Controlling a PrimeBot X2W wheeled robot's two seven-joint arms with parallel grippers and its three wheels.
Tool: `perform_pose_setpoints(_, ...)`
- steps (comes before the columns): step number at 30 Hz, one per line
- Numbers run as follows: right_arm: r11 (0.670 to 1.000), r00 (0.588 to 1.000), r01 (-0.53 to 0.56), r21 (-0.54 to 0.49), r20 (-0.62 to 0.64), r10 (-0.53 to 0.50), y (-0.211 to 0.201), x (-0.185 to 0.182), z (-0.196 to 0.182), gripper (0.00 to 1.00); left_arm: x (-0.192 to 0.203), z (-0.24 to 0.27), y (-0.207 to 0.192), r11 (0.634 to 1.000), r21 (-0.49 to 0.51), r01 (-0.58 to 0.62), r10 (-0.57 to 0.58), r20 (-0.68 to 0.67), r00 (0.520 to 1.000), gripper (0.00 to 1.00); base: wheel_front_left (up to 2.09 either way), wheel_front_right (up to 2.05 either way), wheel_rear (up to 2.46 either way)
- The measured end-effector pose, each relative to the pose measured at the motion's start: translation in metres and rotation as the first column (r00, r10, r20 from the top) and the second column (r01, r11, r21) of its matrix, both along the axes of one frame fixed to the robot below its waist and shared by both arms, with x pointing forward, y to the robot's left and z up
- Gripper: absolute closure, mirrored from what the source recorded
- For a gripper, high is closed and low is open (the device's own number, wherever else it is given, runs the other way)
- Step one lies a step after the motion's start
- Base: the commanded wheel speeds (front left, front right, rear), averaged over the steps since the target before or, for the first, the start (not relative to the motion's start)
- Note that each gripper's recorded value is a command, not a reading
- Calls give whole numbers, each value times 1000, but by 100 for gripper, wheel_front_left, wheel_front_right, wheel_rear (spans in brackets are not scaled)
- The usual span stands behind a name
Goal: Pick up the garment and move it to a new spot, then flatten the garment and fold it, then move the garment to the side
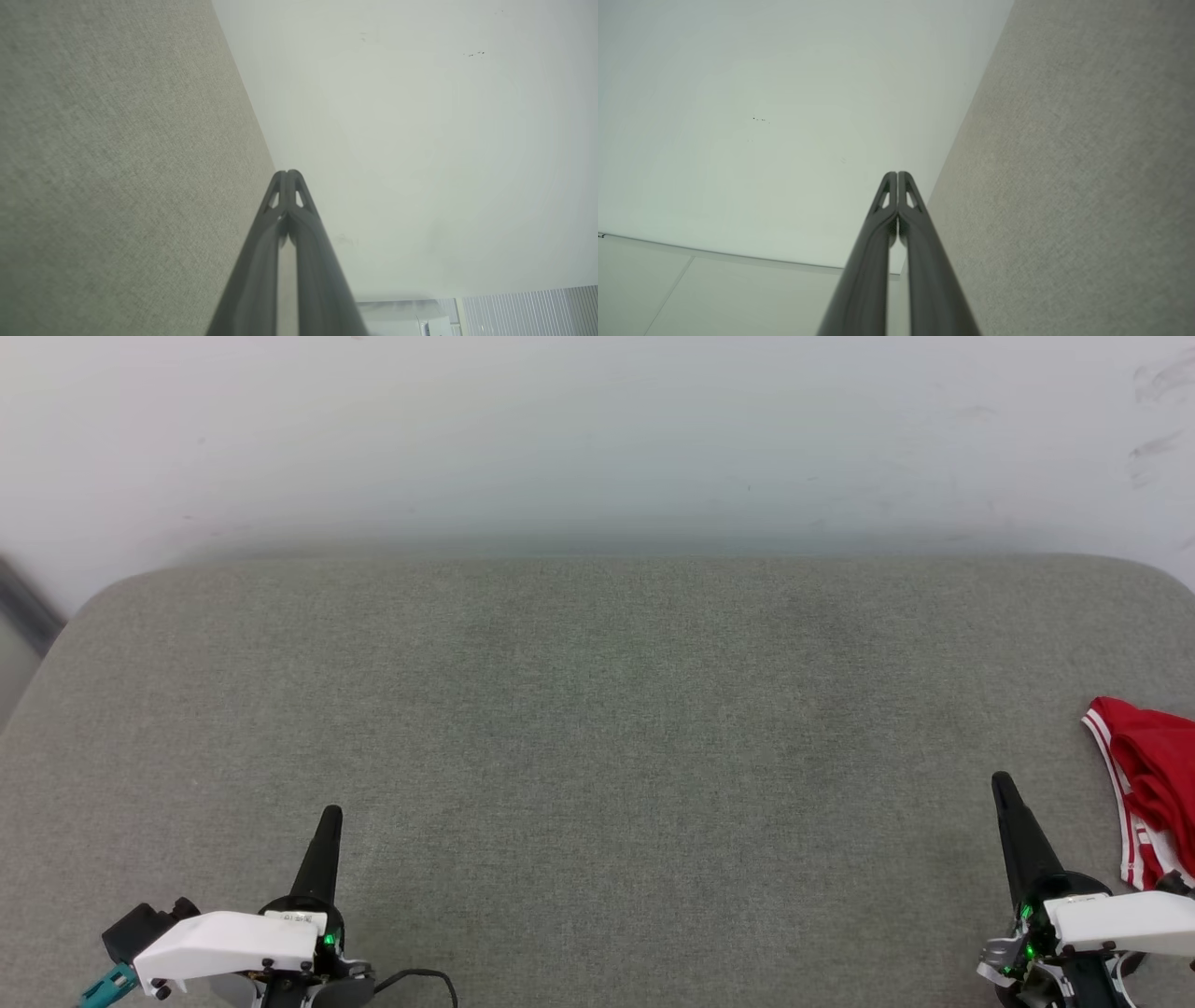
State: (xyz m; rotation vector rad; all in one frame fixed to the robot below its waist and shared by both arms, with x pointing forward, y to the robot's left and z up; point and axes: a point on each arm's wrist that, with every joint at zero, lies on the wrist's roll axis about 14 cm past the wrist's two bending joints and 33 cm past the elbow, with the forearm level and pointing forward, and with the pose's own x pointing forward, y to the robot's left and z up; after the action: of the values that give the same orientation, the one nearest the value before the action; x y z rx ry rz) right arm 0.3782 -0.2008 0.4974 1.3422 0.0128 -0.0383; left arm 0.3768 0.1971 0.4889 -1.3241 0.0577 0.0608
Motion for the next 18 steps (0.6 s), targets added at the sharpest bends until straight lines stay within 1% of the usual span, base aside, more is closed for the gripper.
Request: perform_pose_setpoints(18,991,1000,-10,136,9,8,0,5,3,100,7,10,2,989,-147,4,2,40,999,100,0,0,0)
